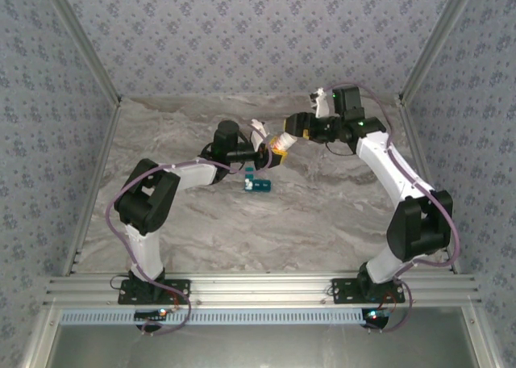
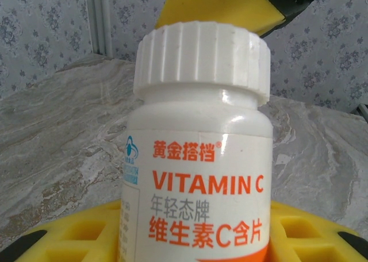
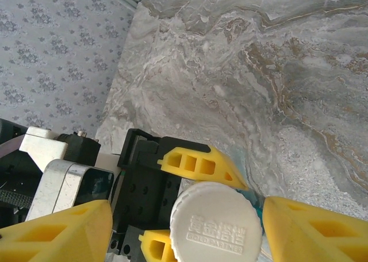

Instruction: Sort the pills into containers

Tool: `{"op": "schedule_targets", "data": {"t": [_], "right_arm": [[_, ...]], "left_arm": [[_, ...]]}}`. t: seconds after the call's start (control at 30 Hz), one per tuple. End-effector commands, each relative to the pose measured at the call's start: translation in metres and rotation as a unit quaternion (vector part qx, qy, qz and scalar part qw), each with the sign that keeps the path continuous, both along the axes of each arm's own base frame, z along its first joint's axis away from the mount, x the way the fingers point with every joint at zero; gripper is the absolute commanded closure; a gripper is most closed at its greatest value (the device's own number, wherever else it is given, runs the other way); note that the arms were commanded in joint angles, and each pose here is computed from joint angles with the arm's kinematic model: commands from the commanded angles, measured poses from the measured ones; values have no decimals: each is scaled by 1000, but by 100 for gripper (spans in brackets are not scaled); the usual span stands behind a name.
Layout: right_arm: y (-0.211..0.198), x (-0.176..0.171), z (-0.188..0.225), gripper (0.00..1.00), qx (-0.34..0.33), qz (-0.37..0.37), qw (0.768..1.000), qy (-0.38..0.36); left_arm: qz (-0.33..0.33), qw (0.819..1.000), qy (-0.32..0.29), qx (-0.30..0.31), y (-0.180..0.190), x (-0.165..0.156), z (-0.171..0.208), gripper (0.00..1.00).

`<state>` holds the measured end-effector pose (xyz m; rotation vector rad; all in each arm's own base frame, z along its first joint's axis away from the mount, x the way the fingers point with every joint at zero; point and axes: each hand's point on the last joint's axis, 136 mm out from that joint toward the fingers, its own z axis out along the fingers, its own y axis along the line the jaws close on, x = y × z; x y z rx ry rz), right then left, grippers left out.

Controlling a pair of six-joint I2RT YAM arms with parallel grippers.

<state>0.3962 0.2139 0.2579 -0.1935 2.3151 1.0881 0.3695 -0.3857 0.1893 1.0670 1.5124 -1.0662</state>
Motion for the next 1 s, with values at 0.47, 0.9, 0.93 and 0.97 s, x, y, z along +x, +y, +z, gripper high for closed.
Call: {"op": "schedule_targets", "data": {"t": [0.47, 0.9, 0.93, 0.97], "right_arm": [[-3, 1, -14, 35, -21, 2, 1000, 16], [-4, 1, -23, 46, -23, 3, 999, 31], [-3, 1, -23, 48, -22, 4, 999, 30], [-2, 1, -22, 51, -20, 5, 999, 30]], "left_arm": [[-15, 998, -49, -36, -1, -3, 47, 100], [-15, 998, -52, -38, 0, -4, 50, 100], [-15, 998, -51, -37, 0, -4, 50, 100], [-15, 998, -50, -36, 0, -3, 50, 100]]}}
